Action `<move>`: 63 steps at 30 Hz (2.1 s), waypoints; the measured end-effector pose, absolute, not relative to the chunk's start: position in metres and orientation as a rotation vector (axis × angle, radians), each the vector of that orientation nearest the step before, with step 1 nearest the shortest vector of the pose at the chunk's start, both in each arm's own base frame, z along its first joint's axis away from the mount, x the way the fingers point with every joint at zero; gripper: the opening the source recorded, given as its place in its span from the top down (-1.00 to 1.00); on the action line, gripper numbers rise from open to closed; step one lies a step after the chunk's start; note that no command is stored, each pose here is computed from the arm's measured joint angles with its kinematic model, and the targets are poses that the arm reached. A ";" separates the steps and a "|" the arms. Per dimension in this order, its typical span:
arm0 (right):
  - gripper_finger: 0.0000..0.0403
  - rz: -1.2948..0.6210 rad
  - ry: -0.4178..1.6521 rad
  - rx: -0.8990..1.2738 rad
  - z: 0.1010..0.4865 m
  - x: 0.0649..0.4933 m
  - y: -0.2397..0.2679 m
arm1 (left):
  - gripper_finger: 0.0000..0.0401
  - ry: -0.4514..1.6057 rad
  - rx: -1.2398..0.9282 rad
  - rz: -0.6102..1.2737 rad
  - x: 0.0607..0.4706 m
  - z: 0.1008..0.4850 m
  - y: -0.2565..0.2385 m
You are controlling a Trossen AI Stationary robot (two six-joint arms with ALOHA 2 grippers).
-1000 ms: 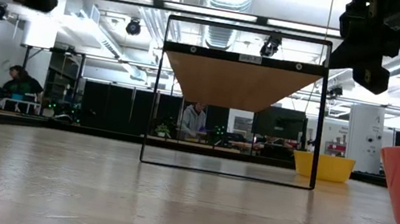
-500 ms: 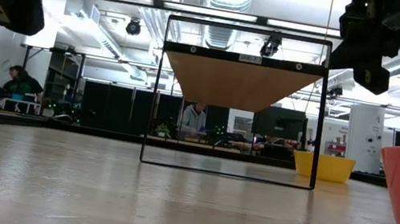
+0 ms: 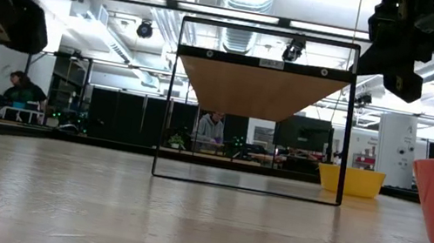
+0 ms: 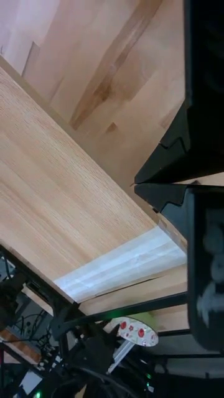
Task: Pick & Place Mini bowls
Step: Stack the white patterned bowl on top of the white patterned bowl on the shelf
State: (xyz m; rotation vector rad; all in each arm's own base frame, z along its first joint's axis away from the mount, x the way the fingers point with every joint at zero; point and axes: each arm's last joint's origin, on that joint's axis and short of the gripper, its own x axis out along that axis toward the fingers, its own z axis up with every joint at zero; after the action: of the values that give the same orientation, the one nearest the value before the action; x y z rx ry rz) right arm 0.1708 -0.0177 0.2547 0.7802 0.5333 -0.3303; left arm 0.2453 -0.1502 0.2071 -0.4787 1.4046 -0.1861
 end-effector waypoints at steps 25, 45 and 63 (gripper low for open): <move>0.96 -0.326 0.535 0.766 0.255 0.171 -0.018 | 0.57 1.411 -0.541 -0.140 0.240 0.186 -0.146; 0.96 -0.326 0.536 0.762 0.255 0.171 -0.018 | 0.99 1.391 -0.582 -0.121 0.238 0.192 -0.142; 0.96 -0.347 0.527 0.746 0.255 0.171 -0.018 | 1.00 1.184 -0.825 -0.065 0.208 0.260 -0.099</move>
State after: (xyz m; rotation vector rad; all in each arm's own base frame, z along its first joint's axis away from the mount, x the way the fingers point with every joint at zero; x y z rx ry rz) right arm 0.1707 -0.0184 0.2547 0.7460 0.5273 -0.3474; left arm 0.2076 -0.0987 0.2600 -0.8248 1.1842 -0.0649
